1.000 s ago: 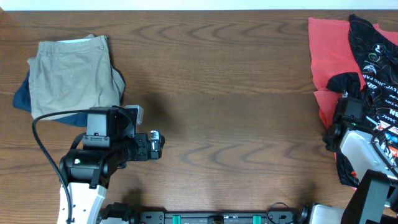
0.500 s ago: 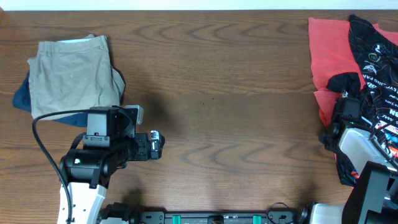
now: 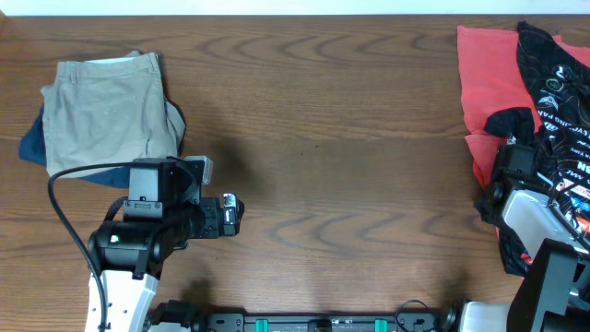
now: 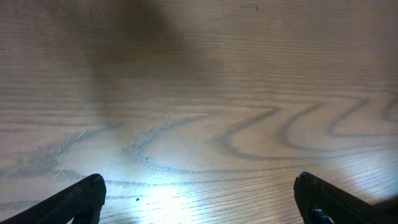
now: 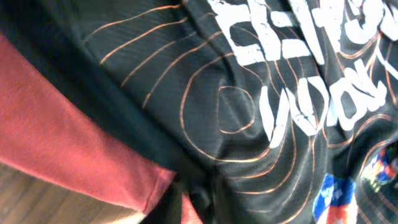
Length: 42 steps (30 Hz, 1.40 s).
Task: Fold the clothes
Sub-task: 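Reach the right gripper to the black jersey on the right pile, then grasp the black jersey with the right gripper and drag it leftward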
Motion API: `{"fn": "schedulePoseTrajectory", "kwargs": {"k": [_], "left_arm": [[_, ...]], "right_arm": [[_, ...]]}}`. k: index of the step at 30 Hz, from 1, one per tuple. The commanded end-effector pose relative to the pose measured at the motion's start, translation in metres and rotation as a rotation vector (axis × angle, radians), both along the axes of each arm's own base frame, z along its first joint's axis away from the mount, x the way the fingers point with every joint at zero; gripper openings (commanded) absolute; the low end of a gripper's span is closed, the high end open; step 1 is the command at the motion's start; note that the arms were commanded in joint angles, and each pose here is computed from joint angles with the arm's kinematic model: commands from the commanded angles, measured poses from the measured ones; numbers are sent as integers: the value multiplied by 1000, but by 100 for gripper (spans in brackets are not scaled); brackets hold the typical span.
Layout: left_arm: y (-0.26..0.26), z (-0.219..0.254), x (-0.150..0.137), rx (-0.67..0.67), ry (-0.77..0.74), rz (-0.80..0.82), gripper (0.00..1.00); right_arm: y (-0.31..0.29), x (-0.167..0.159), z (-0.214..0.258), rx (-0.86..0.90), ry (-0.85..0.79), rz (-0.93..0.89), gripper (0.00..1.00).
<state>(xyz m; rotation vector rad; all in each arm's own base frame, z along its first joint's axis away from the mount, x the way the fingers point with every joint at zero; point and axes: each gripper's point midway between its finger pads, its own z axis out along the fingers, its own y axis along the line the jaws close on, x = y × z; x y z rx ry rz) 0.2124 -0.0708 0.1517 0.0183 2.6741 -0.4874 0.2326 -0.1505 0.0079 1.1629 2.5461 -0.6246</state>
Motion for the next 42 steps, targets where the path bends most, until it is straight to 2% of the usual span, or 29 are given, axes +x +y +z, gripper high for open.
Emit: {"fn": "schedulePoseTrajectory", "kwargs": {"k": [1, 6, 10, 13, 16, 18, 21, 26, 30, 37, 38, 40, 41, 42], "left_arm": [[-1, 6, 3, -12, -13, 4, 98], [-1, 6, 3, -12, -14, 4, 98], [-1, 6, 3, -12, -14, 4, 98], [-1, 6, 3, -12, -15, 4, 98], [-1, 6, 3, -12, -15, 4, 98], [-1, 6, 3, -12, -14, 4, 98], [-1, 6, 3, -12, -15, 4, 98], [-1, 6, 3, -12, -15, 4, 98], [-1, 7, 4, -12, -19, 4, 98], [-1, 7, 5, -13, -25, 4, 98], [-1, 8, 6, -13, -25, 4, 98], [-1, 8, 6, -13, -27, 4, 98], [-1, 8, 6, -13, -29, 4, 98], [-1, 8, 7, -14, -30, 4, 98]], "right_arm": [[-3, -5, -2, -10, 8, -24, 1], [7, 7, -2, 60, -34, 18, 1], [23, 34, 26, 143, -124, 152, 1], [43, 62, 71, 223, -273, 278, 1], [79, 87, 130, 322, -460, 506, 1], [109, 92, 166, 394, -571, 672, 1], [150, 83, 196, 495, -658, 849, 1], [202, 54, 193, 640, -587, 970, 1], [263, 40, 196, 773, -571, 1190, 1], [363, 27, 207, 844, -598, 1557, 2], [375, 25, 204, 842, -587, 1594, 6], [383, 27, 193, 798, -553, 1600, 31], [381, 32, 183, 754, -523, 1570, 38], [377, 36, 176, 724, -501, 1533, 50]]}}
